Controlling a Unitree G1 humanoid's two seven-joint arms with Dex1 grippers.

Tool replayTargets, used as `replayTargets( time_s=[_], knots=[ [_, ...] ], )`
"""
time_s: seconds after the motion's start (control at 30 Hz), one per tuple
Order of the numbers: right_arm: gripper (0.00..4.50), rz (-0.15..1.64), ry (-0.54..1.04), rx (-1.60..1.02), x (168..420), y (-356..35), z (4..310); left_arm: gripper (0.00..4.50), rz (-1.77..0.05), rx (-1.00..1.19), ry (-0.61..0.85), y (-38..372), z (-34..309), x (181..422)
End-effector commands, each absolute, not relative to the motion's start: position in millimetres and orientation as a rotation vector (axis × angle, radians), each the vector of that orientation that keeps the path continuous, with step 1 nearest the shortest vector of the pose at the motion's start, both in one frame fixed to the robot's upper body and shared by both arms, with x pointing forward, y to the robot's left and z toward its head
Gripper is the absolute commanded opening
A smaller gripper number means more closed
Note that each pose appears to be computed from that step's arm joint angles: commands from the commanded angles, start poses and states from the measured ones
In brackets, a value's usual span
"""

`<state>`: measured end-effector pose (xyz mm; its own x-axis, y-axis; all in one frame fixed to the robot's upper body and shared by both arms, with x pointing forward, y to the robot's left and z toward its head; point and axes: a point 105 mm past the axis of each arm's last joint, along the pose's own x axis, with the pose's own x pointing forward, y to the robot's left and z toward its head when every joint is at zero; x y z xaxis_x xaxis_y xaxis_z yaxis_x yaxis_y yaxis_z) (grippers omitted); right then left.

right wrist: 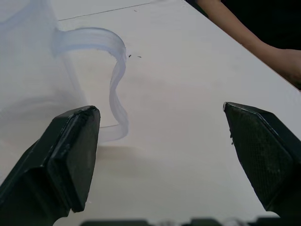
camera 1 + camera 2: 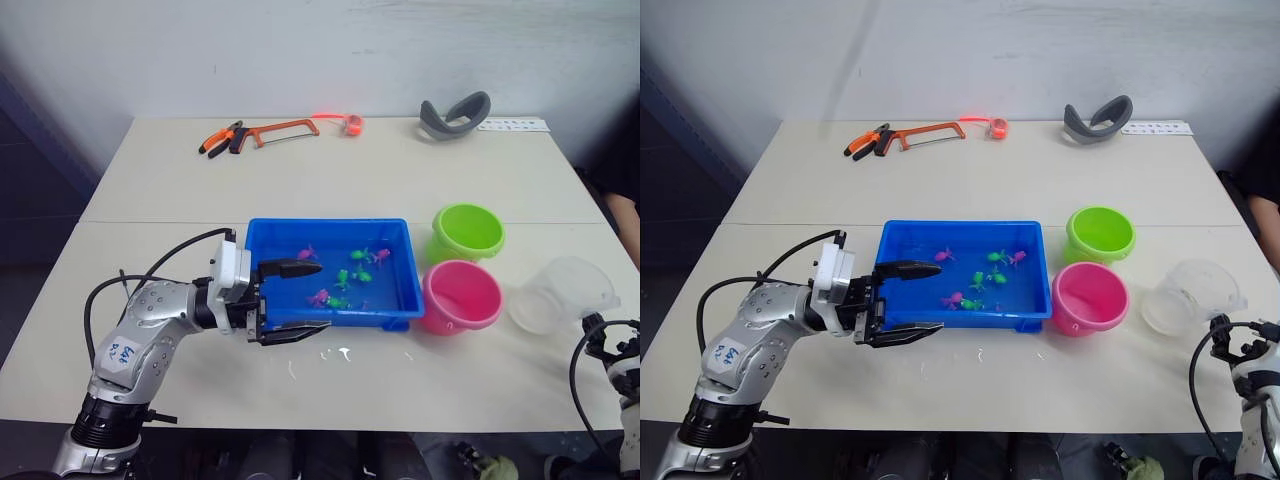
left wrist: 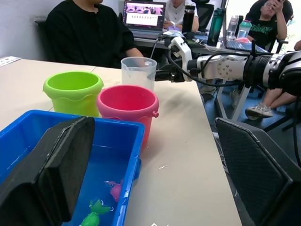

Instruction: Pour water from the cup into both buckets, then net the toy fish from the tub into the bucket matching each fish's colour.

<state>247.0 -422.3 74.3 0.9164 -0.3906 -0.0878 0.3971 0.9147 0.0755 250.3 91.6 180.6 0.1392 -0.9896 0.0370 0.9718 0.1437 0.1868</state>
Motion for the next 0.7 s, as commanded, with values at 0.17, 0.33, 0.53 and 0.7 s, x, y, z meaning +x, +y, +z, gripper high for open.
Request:
replayTargets(
  time_s=[0.17, 0.33, 0.53, 0.7],
  knots=[
    [4.50, -0.359, 0.036, 0.039, 261, -430, 88, 4.45, -1.414, 0.173, -0.205, 92, 189, 246],
    [4.50, -0.302, 0.024, 0.011, 267, -429, 92, 4.45, -1.402, 0.182, -0.216, 93, 191, 247],
    [4.50, -0.193, 0.054, -0.036, 268, -423, 94, 4.45, -1.393, 0.186, -0.219, 94, 191, 247],
    [4.50, -0.133, 0.071, -0.056, 268, -420, 93, 4.45, -1.386, 0.188, -0.222, 93, 191, 249]
  ],
)
